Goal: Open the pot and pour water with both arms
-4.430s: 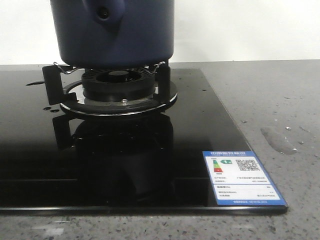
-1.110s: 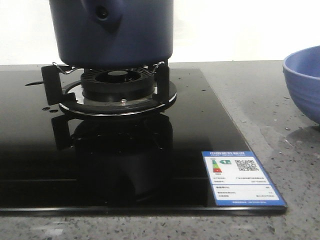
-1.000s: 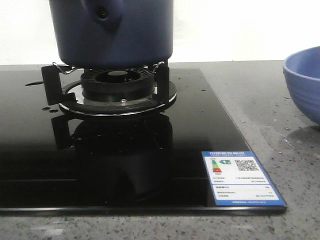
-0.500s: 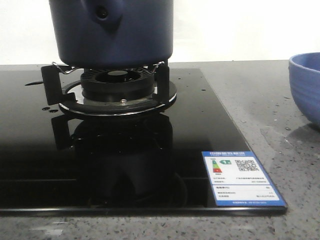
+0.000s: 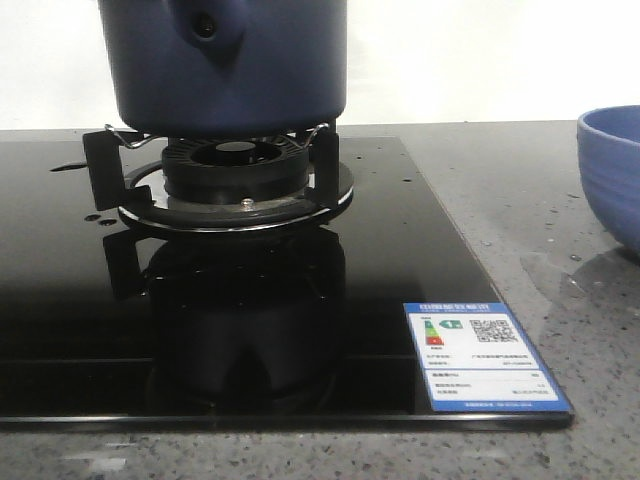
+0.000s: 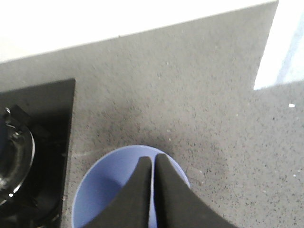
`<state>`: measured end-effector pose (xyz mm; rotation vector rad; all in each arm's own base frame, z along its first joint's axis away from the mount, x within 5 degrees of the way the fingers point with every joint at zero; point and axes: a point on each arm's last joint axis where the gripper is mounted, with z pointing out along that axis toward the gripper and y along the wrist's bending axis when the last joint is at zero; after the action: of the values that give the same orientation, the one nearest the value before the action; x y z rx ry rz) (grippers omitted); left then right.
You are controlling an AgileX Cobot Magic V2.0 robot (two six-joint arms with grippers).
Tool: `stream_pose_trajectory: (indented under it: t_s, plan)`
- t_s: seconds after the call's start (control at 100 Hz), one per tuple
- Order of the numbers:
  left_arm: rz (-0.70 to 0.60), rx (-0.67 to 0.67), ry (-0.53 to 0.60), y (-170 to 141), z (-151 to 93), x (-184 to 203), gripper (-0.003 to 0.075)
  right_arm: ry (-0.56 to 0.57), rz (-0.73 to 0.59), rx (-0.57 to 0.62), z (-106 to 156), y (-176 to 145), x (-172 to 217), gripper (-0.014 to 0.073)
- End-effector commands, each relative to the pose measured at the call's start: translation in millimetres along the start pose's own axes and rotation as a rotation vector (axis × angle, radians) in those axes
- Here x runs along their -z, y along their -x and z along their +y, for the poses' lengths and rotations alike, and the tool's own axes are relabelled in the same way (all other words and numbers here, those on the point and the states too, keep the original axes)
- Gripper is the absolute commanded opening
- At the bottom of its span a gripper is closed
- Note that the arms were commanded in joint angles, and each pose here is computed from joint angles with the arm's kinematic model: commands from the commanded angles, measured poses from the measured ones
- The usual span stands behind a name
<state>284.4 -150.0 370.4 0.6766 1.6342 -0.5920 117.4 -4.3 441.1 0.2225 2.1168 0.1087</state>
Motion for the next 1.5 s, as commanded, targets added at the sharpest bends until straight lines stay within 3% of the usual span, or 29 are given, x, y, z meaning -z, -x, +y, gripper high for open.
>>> stream_pose_trajectory:
  t_s: [0.0,0.88,0.98,1.1,1.17,1.37,1.49]
  plan:
    - [-0.097,0.011,-0.032,24.6,-5.8,9.8,0.0242,0.014,-0.134,0.006,1.7,9.7,17.4,-0.0062]
    - [0.003,0.064,-0.063,-9.5,-0.5,-11.8,0.0244,0.021,-0.13,0.002,2.2,7.9,19.9,-0.0062]
    - [0.002,0.066,-0.064,-9.4,-0.7,-11.8,0.0314,0.021,-0.13,0.002,2.2,7.9,19.9,-0.0062]
    - [-0.005,0.078,-0.057,-8.2,0.0,-11.8,0.051,0.021,-0.13,0.002,2.2,7.9,19.9,-0.0062]
    - [-0.017,0.081,-0.048,-5.1,0.2,-9.0,0.0573,0.021,-0.132,0.002,2.3,8.1,19.9,-0.0062]
    - [-0.116,0.081,-0.027,21.7,-4.3,19.5,0.0573,0.023,-0.152,0.031,2.4,9.0,17.9,-0.0062]
    - [-0.199,0.068,-0.004,43.0,-11.4,53.8,0.0501,0.041,-0.156,0.097,3.2,-0.3,14.2,-0.0062]
